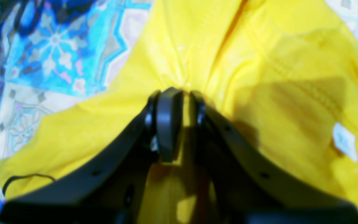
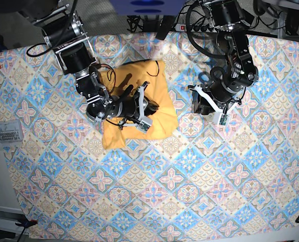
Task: Fold the T-shirt properly
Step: 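Drag the folded shirt with the right gripper away from the left gripper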
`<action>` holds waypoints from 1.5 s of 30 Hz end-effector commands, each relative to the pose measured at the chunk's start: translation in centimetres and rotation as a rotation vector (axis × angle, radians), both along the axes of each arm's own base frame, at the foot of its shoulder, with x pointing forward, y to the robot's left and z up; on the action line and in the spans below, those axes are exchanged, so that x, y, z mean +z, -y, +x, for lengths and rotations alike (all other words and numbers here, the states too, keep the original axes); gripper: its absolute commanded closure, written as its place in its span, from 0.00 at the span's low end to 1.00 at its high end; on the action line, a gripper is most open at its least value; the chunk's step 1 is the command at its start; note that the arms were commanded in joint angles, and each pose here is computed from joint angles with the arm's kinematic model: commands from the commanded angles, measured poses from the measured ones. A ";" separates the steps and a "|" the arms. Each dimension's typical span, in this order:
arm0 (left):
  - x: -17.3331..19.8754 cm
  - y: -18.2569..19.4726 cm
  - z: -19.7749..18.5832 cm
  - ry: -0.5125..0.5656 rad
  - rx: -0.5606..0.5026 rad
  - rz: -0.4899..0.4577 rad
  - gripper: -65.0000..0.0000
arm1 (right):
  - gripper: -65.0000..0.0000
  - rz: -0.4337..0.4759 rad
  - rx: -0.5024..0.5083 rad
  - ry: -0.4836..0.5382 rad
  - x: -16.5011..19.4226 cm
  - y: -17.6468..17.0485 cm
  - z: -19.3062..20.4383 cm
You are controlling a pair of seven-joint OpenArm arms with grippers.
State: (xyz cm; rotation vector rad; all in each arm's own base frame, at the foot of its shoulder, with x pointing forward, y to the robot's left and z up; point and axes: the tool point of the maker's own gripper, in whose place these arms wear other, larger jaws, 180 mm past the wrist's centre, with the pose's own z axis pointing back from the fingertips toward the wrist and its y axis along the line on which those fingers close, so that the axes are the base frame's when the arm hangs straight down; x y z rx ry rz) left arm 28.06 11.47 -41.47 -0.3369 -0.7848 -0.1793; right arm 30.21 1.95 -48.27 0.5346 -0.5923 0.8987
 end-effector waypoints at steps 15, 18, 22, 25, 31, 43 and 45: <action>1.2 0.0 0.9 0.051 0.000 -0.011 0.79 | 0.85 -0.140 -0.183 0.064 0.3 10.1 5.7; 1.2 0.0 0.9 0.051 0.000 -0.011 0.79 | 0.85 -0.153 -0.196 0.057 0.2 11.0 5.9; 1.2 0.0 0.9 0.051 0.000 -0.011 0.79 | 0.85 -0.170 -0.212 0.031 -0.3 11.9 6.2; 1.2 0.0 0.9 0.051 0.000 -0.009 0.79 | 0.85 -0.175 -0.218 0.020 -0.5 12.1 6.2; 1.2 0.0 0.9 0.049 0.000 -0.008 0.79 | 0.85 -0.210 -0.230 0.037 -0.1 14.2 7.0; 1.1 0.0 0.9 0.048 0.000 -0.010 0.79 | 0.85 -0.238 -0.120 0.197 4.3 11.2 6.5; 1.2 0.0 0.9 0.049 0.000 -0.010 0.79 | 0.85 -0.261 -0.102 0.213 5.0 10.8 6.0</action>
